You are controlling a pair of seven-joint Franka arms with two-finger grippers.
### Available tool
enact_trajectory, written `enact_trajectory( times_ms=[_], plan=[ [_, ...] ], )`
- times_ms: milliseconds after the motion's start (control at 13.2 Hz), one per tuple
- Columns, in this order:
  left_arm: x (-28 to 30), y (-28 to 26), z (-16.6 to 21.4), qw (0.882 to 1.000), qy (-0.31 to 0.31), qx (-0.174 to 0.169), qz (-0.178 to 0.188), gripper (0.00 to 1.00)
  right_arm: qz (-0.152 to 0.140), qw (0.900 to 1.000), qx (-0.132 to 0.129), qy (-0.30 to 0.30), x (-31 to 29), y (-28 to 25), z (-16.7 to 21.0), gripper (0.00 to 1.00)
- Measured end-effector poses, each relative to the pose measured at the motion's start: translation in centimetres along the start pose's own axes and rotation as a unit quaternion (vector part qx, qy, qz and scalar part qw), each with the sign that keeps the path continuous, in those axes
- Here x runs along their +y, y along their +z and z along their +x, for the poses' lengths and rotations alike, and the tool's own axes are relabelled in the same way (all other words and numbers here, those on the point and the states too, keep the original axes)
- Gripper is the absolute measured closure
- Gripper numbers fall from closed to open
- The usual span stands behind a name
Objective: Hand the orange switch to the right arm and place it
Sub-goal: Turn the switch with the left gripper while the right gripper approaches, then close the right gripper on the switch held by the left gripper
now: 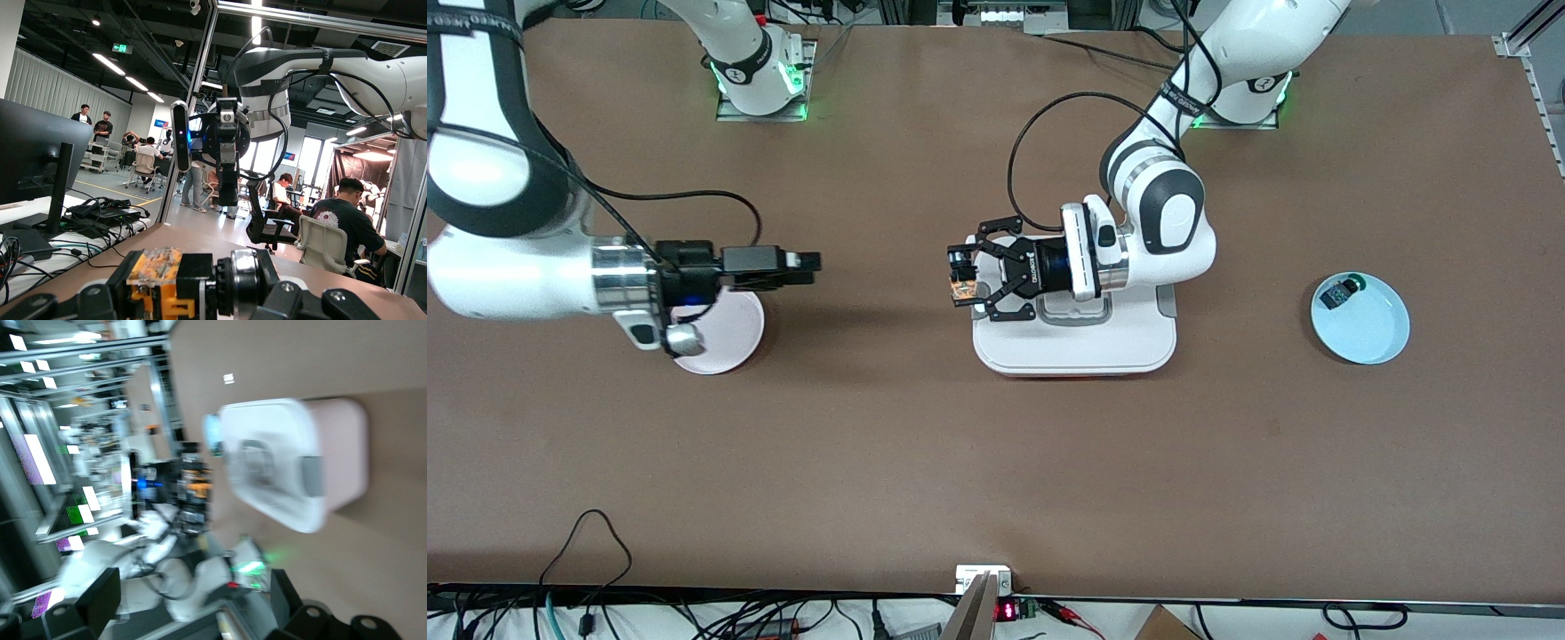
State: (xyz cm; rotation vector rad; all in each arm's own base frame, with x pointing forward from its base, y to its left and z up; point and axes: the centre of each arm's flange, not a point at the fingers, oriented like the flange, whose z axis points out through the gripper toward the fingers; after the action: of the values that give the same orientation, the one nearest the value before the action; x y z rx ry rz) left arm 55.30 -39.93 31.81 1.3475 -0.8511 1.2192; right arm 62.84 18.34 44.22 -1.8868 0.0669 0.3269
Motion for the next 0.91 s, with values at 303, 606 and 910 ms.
enact_trajectory(
  times_ms=[303, 606, 910],
  plan=[
    [0.0, 0.0, 0.0, 1.0, 0.0, 0.0, 0.0, 0.28, 0.058, 0.998, 0.027, 0.017, -0.9, 8.7, 1.1, 0.0],
    [0.0, 0.0, 0.0, 1.0, 0.0, 0.0, 0.0, 0.28, 0.07, 0.996, 0.046, 0.012, 0.4, 13.0, 0.8, 0.0],
    [0.0, 0.0, 0.0, 1.0, 0.0, 0.0, 0.0, 0.28, 0.07, 0.996, 0.057, 0.004, 2.2, 15.0, 0.4, 0.0]
  ],
)
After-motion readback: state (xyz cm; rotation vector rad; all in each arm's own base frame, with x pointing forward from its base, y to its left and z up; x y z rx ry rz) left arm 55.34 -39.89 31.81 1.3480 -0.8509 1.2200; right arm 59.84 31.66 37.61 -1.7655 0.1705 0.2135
